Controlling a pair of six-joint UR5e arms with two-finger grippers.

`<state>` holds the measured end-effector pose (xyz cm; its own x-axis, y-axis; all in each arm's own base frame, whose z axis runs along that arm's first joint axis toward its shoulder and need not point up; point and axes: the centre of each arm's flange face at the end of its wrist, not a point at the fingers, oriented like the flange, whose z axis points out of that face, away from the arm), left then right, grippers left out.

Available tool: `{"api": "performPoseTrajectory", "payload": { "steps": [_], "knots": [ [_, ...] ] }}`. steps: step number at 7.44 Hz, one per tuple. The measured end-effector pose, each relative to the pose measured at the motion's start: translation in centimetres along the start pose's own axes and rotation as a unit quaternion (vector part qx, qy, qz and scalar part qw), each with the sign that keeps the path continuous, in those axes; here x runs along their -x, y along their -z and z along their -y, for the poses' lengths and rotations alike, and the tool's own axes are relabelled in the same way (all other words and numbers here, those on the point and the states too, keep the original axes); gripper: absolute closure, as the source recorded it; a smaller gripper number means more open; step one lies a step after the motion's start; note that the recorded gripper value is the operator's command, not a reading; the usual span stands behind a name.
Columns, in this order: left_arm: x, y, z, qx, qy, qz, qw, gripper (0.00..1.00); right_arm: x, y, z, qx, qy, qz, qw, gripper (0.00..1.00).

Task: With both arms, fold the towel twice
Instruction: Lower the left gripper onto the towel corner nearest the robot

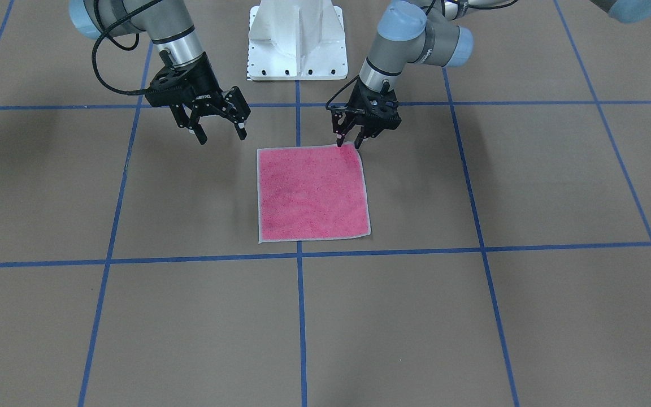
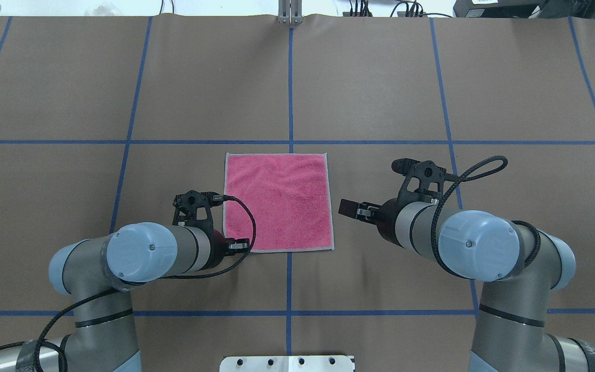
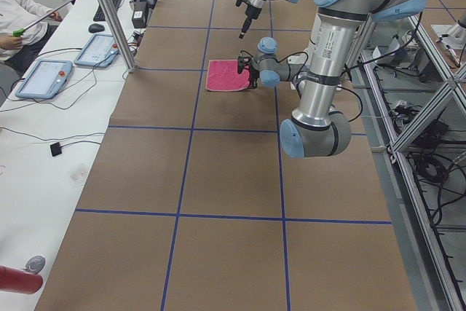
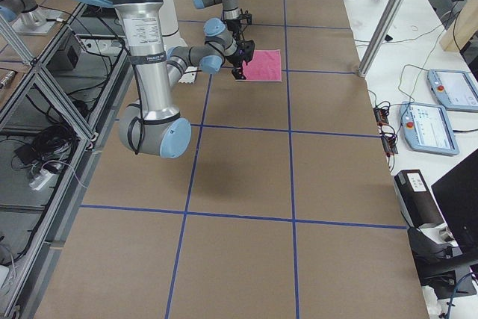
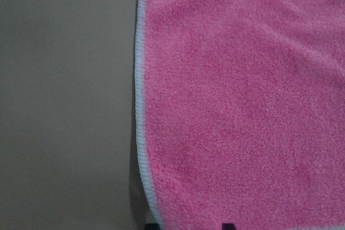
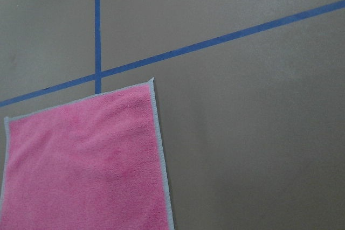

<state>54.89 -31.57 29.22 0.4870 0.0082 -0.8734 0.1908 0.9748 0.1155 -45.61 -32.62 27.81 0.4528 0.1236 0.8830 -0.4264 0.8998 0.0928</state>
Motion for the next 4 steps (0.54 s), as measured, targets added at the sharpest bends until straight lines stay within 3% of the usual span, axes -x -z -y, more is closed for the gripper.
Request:
{"api": "performPoseTrajectory", "payload": {
  "steps": [1,4],
  "knots": [
    [0.03,0.00,0.03,0.000,-0.007,0.000,1.0000,0.57,-0.01,-0.02,0.00,0.000,0.000,0.000,1.0000,0.01],
    [0.30,-0.09,0.02,0.001,-0.014,0.003,0.9999,0.59,-0.06,-0.06,-0.01,0.000,0.000,-0.001,1.0000,0.01]
  ]
}}
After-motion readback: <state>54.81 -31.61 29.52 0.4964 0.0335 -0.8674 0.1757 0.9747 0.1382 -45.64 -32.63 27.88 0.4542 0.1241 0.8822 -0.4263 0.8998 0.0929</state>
